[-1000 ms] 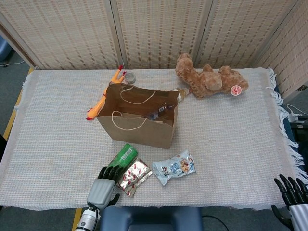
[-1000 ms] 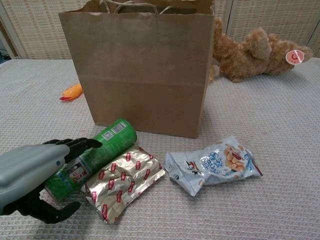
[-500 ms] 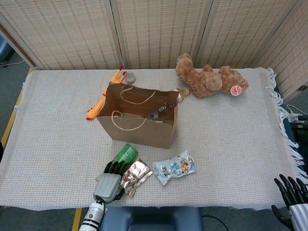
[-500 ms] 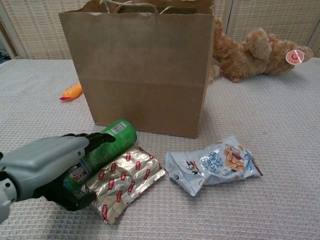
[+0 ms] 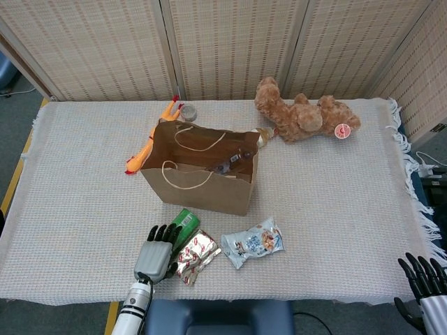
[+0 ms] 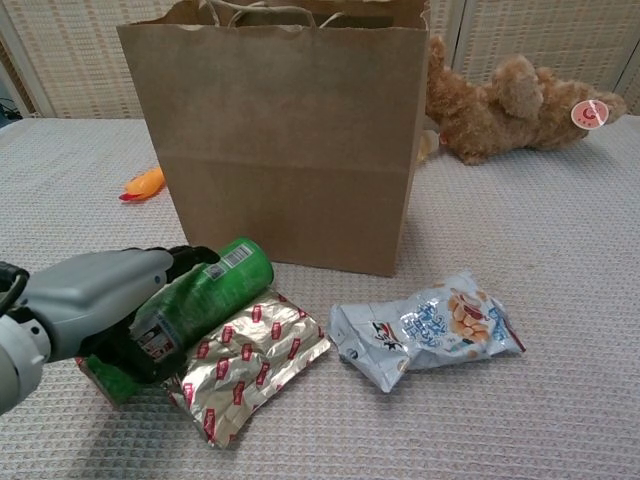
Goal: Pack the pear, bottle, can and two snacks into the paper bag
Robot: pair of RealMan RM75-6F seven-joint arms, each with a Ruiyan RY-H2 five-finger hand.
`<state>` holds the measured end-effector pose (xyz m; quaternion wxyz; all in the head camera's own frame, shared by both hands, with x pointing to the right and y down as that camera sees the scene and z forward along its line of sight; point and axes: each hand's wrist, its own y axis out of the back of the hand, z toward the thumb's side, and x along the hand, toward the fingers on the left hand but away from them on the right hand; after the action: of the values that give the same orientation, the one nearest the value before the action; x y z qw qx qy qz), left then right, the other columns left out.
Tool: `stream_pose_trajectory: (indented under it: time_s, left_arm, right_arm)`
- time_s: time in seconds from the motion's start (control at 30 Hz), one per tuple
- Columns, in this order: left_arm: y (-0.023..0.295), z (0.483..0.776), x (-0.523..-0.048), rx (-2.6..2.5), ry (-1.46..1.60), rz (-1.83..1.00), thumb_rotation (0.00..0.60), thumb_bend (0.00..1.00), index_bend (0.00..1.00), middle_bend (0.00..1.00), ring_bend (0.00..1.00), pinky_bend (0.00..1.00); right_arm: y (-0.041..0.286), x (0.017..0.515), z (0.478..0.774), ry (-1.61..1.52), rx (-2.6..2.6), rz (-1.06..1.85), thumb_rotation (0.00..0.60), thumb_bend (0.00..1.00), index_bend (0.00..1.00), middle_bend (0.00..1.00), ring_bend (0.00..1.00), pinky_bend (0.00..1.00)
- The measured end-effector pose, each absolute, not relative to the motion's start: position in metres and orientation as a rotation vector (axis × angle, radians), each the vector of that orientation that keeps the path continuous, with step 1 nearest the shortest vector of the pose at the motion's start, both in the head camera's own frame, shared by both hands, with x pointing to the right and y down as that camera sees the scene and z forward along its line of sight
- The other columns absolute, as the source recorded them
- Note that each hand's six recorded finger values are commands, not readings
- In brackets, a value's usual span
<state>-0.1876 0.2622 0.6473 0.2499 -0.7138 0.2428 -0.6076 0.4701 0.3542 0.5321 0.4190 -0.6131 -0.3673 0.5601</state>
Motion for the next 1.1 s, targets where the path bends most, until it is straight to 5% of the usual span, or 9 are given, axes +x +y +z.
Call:
stream_pose_trajectory:
  time_s: [1.1]
  left_arm:
    - [0.244,0.675,-0.211,-1.807,0.454,-1.837,0.6,0.35,0.0,0.0,0.0,0.01]
  right_arm:
    - [0.354,0.47,0.532,-0.922,-1.535,1.407,0.6,0.23,0.0,0.0,0.0,0.0]
